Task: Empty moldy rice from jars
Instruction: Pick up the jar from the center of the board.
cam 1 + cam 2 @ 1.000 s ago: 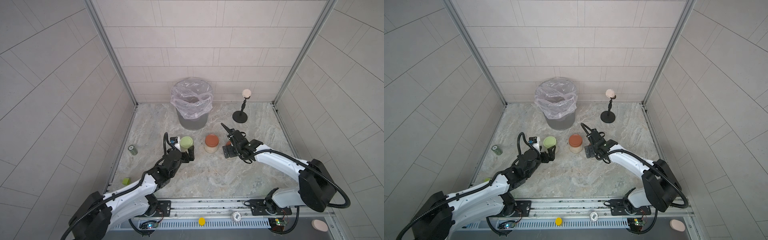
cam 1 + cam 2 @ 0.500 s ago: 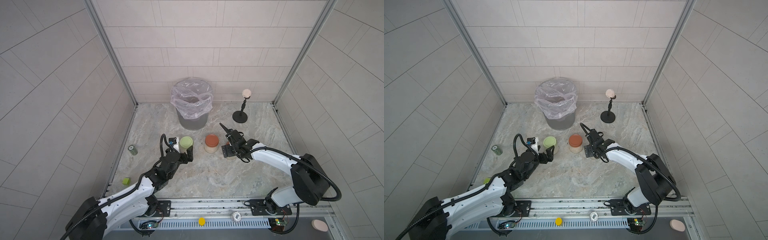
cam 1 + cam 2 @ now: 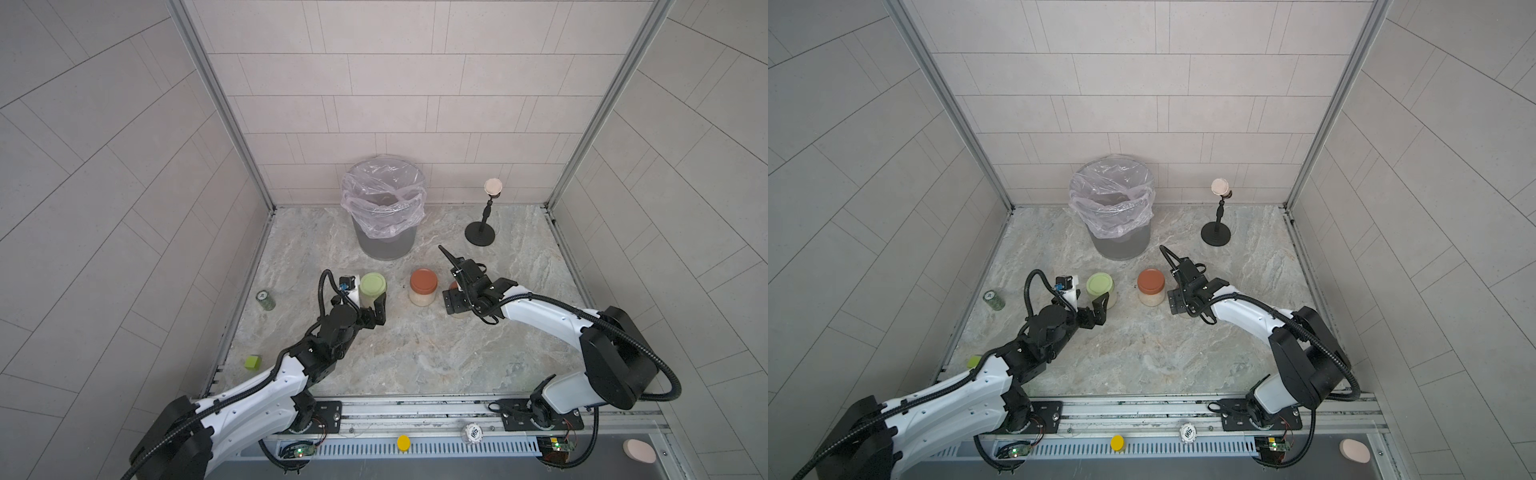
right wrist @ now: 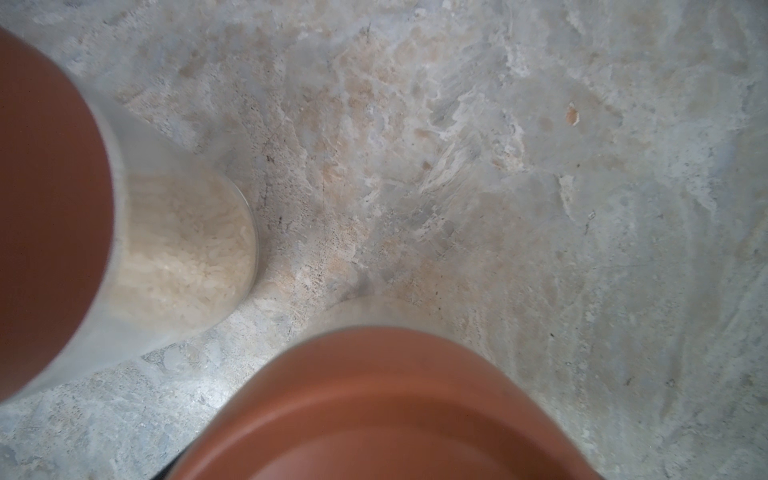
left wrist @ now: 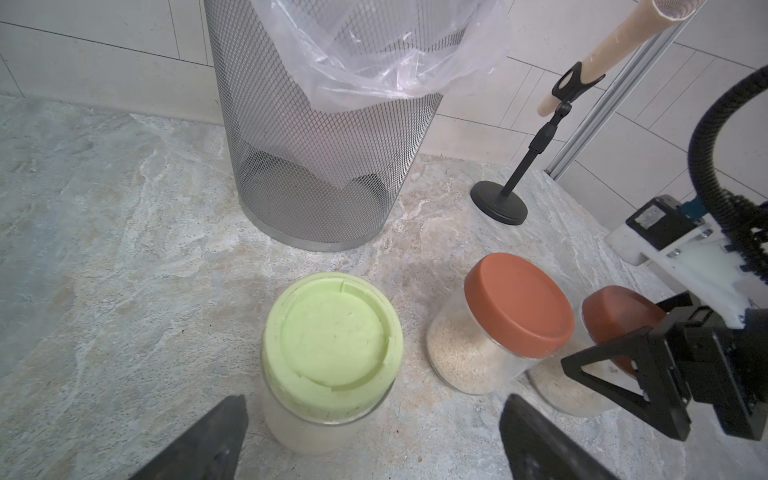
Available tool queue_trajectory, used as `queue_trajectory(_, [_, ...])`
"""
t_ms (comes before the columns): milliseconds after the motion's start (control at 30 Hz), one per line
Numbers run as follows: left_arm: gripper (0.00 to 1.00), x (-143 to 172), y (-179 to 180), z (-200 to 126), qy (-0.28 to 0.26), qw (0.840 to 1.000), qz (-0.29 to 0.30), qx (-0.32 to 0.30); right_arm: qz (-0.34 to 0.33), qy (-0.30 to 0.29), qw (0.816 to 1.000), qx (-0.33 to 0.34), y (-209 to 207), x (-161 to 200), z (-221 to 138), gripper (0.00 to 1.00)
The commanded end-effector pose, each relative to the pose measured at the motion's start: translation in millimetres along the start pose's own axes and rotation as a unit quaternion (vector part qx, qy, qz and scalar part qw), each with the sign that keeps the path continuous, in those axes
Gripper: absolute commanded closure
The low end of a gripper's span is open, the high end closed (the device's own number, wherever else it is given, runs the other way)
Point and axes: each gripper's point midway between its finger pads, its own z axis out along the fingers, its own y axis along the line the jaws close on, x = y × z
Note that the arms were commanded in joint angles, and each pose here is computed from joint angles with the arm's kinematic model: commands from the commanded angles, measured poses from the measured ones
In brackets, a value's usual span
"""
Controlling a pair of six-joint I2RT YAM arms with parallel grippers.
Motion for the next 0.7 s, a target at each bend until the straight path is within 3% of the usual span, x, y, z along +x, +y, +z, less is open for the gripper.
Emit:
queue_trajectory(0, [0.00,-6.0,-5.4,-0.2,-0.018,1.000,0.006,0.013,-0.002,0.004,1.000,-0.006,2.7,-0.4,0.5,0.38])
queue_trajectory(667, [0.00,3.4,-21.6,3.1,0.011,0.998,0.028,0.055,0.012,-0.024,0.999,-0.028,1.0,-11.1,-24.4,0.55])
